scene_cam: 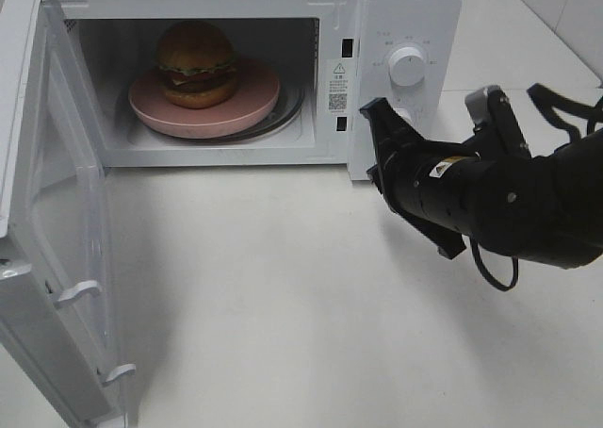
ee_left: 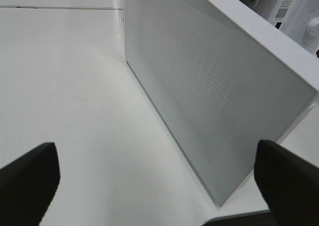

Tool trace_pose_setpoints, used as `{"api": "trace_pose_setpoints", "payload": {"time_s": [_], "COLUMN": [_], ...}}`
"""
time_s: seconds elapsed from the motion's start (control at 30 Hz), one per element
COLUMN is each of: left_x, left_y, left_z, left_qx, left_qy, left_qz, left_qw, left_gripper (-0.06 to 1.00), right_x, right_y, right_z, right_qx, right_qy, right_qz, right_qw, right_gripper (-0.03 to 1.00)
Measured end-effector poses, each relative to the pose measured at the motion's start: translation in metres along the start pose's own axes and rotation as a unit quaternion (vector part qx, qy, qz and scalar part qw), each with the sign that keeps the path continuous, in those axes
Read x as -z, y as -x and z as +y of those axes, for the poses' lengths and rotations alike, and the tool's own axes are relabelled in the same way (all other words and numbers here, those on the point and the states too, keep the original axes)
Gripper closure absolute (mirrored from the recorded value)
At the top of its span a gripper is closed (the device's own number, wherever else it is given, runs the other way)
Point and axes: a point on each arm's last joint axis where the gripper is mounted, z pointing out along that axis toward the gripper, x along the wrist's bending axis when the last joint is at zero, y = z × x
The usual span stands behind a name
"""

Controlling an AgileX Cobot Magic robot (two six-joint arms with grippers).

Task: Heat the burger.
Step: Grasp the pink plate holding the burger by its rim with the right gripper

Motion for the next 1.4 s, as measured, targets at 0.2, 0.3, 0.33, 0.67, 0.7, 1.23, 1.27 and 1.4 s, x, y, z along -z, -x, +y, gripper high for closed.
{"api": "trace_pose_setpoints", "payload": {"time_s": [0.2, 0.3, 0.33, 0.67, 0.7, 1.23, 1.27, 1.4], "left_x": [0.000, 0.000, 0.000, 0.000, 0.000, 0.000, 0.000, 0.000], "left_y": [0.000, 0.000, 0.000, 0.000, 0.000, 0.000, 0.000, 0.000], "left_z": [0.000, 0.000, 0.000, 0.000, 0.000, 0.000, 0.000, 0.000], "left_qx": [0.000, 0.000, 0.000, 0.000, 0.000, 0.000, 0.000, 0.000], "left_qy": [0.000, 0.000, 0.000, 0.000, 0.000, 0.000, 0.000, 0.000], "left_qz": [0.000, 0.000, 0.000, 0.000, 0.000, 0.000, 0.000, 0.000], "left_qw": [1.000, 1.000, 1.000, 1.000, 1.000, 1.000, 1.000, 1.000], "left_gripper": [-0.03, -0.03, -0.03, -0.03, -0.03, -0.03, -0.03, -0.03], "right_x": [0.019, 0.021, 0.021, 0.028, 0.031, 0.052, 0.052, 0.053], "right_y": [-0.010, -0.013, -0.015, -0.033, -0.036, -0.055, -0.056, -0.060], "right_z": [-0.004, -0.011, -0.013, -0.023, -0.023, -0.007, -0.007, -0.005], "right_qx": [0.148, 0.206, 0.227, 0.391, 0.433, 0.741, 0.756, 0.807], "right_qy": [-0.077, -0.130, -0.147, -0.271, -0.294, -0.428, -0.428, -0.421], "right_qz": [-0.010, -0.021, -0.023, -0.024, -0.027, 0.008, 0.020, 0.064], "right_qw": [0.986, 0.970, 0.962, 0.880, 0.852, 0.518, 0.495, 0.409], "right_gripper": [0.95, 0.94, 0.94, 0.93, 0.93, 0.92, 0.92, 0.91]}}
